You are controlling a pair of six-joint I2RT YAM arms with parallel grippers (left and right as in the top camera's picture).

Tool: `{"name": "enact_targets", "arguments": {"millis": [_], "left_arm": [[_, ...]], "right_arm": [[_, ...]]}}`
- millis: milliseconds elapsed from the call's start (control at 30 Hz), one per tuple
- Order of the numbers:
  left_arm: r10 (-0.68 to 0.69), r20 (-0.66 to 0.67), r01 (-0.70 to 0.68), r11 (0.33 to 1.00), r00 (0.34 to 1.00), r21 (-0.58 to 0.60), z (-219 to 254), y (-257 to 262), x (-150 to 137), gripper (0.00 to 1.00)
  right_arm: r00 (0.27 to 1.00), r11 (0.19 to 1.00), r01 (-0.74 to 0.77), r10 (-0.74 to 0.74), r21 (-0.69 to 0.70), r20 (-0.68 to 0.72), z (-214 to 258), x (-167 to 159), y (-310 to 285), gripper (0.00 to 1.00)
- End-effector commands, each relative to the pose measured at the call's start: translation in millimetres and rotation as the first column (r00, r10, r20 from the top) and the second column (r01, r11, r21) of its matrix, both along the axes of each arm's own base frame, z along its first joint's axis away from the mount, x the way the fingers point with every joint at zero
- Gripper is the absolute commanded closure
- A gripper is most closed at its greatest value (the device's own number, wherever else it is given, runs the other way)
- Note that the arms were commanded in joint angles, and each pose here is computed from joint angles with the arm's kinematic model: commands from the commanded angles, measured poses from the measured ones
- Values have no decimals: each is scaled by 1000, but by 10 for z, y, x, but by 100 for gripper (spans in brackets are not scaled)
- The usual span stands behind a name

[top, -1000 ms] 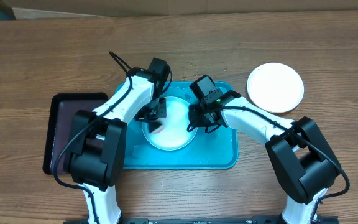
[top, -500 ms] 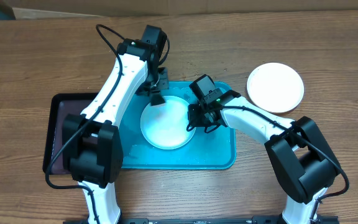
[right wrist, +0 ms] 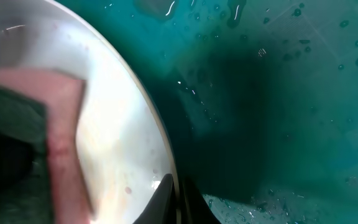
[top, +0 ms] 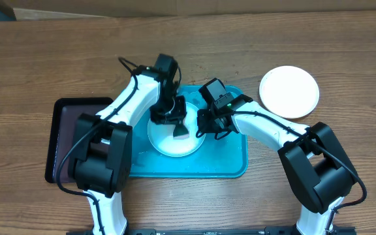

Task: Clean dirty plates on tray and stack at the side
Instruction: 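Lift the sponge with the left gripper back over the black tray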

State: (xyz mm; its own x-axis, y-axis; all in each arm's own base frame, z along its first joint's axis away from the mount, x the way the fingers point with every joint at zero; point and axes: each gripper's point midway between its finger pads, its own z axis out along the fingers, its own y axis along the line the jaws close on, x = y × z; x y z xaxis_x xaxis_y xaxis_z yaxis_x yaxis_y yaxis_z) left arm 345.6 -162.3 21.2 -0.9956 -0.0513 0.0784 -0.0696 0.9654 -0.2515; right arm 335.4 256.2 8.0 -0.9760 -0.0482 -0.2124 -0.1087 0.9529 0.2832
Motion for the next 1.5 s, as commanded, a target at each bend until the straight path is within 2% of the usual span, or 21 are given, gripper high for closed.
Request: {"name": "enact_targets", "arguments": {"millis": [0, 100, 167, 300, 400, 533, 667, 833, 967, 1100, 1233, 1333, 1467], "left_arm": [[-7, 0, 7, 994, 1000, 107, -169, 236, -48, 96], [33, 30, -42, 942, 999, 333, -245, 666, -49, 96], [76, 64, -98, 861, 995, 499, -186, 990, -52, 96], [125, 154, -197, 708, 980, 678, 53, 1385, 12, 96], [151, 217, -263, 629, 964, 732, 288, 1518, 86, 96], [189, 282, -338, 574, 941, 745, 665, 1568, 196, 96], [267, 371, -457, 508, 890, 731, 1133, 1650, 220, 96], [357, 440, -566, 490, 824, 663, 1569, 1906, 124, 96], [490, 426, -644, 486, 760, 590, 1712, 2199, -37, 95], [585, 331, -660, 538, 740, 524, 1692, 2440, -161, 96], [645, 188, -657, 634, 740, 408, 1541, 2514, -214, 96], [663, 110, -657, 679, 741, 327, 1440, 2529, -251, 96], [676, 73, -663, 687, 733, 297, 1308, 2607, -297, 96]], "right_arm": [[1000, 998, 31, -31, -63, -1, -130, 44, -151, 96], [1000, 997, 31, -31, -65, -5, -133, 37, -156, 96], [999, 997, 30, -31, -67, -7, -135, 31, -159, 96], [1000, 997, 30, -31, -67, -6, -135, 32, -158, 96], [999, 997, 31, -31, -67, -6, -135, 33, -159, 96], [1000, 997, 27, -27, -68, -6, -135, 31, -159, 96], [1000, 997, 26, -26, -68, -6, -133, 31, -159, 96], [1000, 999, -30, 30, -43, 3, -40, 7, -87, 96], [999, 999, -39, 40, -25, 33, 138, 12, -33, 96], [996, 999, -49, 49, 0, 74, 349, 13, 24, 96], [993, 999, -40, 39, 5, 115, 514, 48, 5, 96], [987, 999, -6, 15, -54, 159, 600, 99, -128, 96], [974, 982, 37, 6, -187, 225, 820, 166, -399, 96]]}}
